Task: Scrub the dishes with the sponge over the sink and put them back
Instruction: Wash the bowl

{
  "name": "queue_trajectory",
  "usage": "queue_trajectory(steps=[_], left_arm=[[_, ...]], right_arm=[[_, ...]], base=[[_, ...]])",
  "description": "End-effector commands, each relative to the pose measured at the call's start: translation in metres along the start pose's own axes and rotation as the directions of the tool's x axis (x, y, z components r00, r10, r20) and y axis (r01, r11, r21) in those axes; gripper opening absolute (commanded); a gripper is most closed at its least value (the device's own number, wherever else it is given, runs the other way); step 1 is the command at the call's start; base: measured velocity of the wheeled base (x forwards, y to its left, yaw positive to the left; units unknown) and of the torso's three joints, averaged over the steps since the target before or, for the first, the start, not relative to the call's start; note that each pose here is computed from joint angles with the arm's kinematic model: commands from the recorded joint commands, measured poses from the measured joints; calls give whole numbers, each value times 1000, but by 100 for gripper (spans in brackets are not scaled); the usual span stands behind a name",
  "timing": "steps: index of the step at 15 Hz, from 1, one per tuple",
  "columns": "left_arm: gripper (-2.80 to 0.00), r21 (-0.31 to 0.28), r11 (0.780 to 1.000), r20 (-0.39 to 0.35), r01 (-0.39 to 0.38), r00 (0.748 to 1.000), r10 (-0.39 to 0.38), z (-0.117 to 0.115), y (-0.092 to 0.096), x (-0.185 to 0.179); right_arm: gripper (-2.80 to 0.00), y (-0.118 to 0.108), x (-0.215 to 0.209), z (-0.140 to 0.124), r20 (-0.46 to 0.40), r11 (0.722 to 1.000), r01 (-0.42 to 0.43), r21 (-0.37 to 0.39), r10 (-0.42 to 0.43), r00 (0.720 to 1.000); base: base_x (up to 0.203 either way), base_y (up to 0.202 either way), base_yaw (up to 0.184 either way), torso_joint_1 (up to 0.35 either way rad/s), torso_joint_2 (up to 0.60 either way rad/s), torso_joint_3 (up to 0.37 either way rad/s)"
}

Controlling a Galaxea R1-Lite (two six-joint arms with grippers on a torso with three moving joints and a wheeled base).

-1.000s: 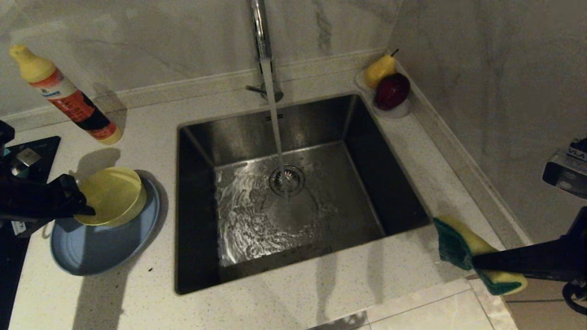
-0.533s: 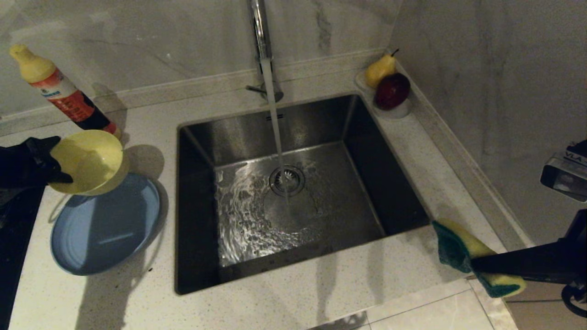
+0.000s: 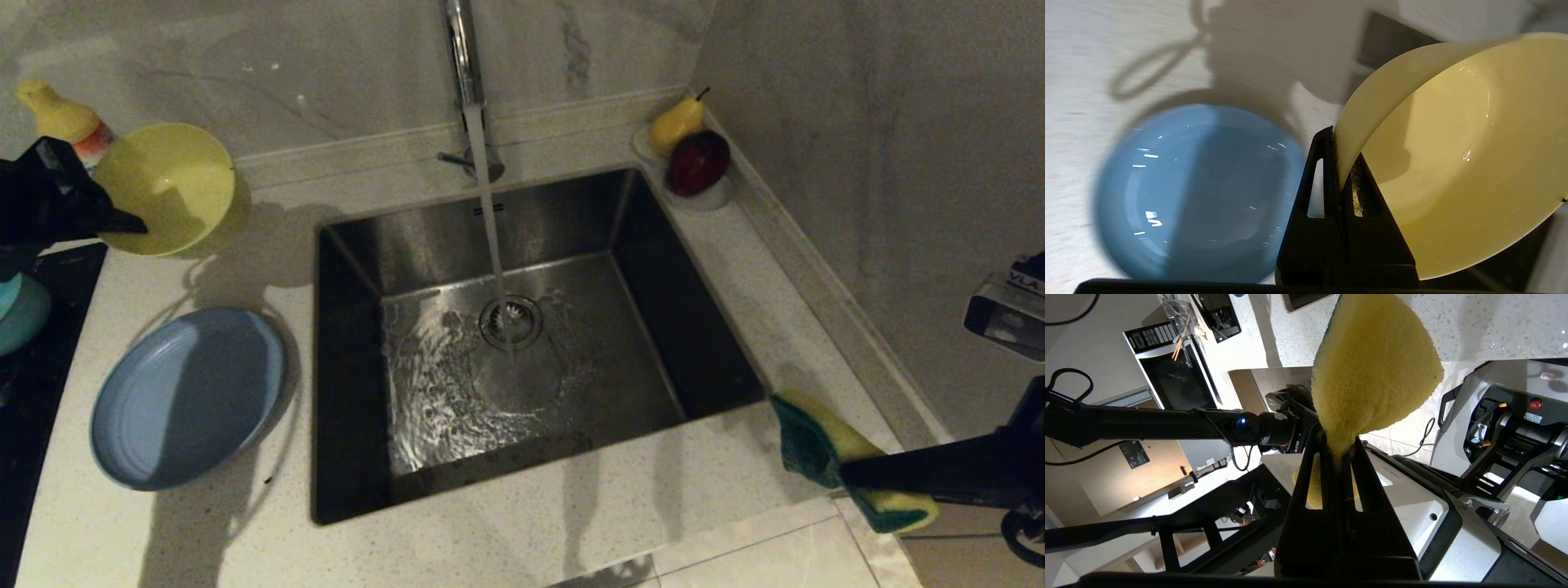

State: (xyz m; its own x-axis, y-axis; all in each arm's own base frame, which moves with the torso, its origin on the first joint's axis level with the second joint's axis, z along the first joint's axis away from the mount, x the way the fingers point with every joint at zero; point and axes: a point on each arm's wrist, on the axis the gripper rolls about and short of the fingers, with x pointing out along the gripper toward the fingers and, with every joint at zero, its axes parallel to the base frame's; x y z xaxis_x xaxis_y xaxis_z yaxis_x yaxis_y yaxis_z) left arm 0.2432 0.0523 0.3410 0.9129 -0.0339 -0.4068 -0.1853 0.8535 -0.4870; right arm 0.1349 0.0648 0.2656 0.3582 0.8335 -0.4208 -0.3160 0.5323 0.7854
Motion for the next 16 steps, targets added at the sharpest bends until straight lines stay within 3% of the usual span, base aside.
queue_trajectory(steps=[1,3,7,11,13,16], left_arm=[[-280,58,998,-67,36,997,-32,-19,-31,21],[-280,107,994,-114,-28,993,40,-44,-54,55],[-280,118,993,-223,-27,973,53,-87,-89,99],[-280,92,996,-301,-11,953,38,-116,-110,125],[-280,47,999,-339,-17,940,32,-132,-122,137],[-280,21,1000,-365,-21,931,27,-142,-126,145]], right_arm=[[-280,-1,2,1,-8,1000,-1,8,1,1000],[-280,-1,2,1,-8,1000,0,9,0,1000],[-280,-1,2,1,-7,1000,1,8,-1,1000],[-280,-2,1,0,-7,1000,2,3,-1,1000],[-280,-1,1,-1,-5,1000,0,1,0,1000],[-280,1,-1,0,4,1000,-5,-8,5,1000]], base=[[0,0,0,0,0,0],[0,0,0,0,0,0],[0,0,0,0,0,0],[0,0,0,0,0,0],[0,0,0,0,0,0],[0,0,0,0,0,0]])
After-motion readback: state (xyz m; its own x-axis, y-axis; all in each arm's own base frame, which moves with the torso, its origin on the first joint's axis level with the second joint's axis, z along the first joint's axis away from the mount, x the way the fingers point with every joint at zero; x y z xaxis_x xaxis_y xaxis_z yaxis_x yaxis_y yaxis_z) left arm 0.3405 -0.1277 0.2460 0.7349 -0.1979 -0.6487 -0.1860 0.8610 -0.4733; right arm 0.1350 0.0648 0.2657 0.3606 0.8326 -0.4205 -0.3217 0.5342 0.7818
